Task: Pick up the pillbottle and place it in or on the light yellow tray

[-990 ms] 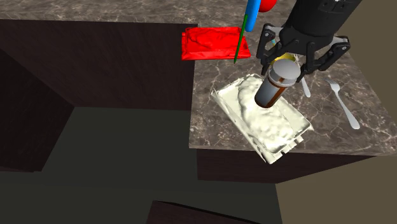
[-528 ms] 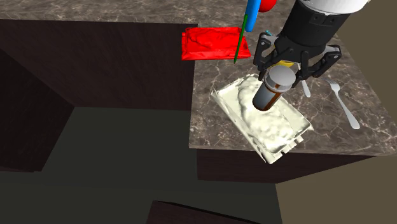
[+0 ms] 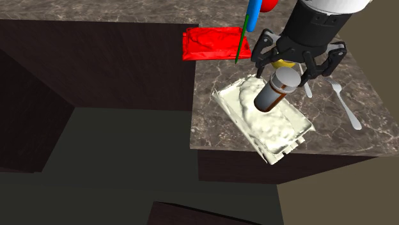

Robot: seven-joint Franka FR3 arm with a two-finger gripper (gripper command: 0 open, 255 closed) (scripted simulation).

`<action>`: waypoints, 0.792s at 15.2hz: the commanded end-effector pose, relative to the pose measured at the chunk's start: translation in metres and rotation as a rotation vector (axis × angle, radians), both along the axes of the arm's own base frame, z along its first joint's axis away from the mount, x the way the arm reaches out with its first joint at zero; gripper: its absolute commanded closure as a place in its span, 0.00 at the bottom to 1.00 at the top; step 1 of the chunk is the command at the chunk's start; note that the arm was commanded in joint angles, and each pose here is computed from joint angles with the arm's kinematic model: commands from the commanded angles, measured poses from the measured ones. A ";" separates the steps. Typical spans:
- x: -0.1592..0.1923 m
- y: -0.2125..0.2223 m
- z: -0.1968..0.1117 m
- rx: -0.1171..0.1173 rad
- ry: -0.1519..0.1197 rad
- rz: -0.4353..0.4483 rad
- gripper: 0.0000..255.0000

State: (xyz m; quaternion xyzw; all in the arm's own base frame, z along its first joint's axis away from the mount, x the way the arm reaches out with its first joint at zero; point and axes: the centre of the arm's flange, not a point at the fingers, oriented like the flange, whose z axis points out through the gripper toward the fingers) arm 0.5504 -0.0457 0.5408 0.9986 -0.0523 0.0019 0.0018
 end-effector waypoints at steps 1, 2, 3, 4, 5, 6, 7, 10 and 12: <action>0.000 0.000 0.000 0.000 0.000 0.000 0.00; 0.000 0.000 0.013 0.000 0.000 0.000 0.00; 0.000 0.000 0.026 0.000 0.000 0.000 0.00; 0.000 0.000 0.040 0.000 0.000 0.000 0.00; 0.000 0.000 0.050 0.000 0.000 0.000 0.00; 0.000 0.000 0.050 0.000 0.000 0.000 0.00; 0.000 0.000 0.050 0.000 0.000 0.000 0.00; 0.000 0.000 0.050 0.000 0.000 0.000 0.00; 0.000 0.000 0.050 0.000 0.000 0.000 0.00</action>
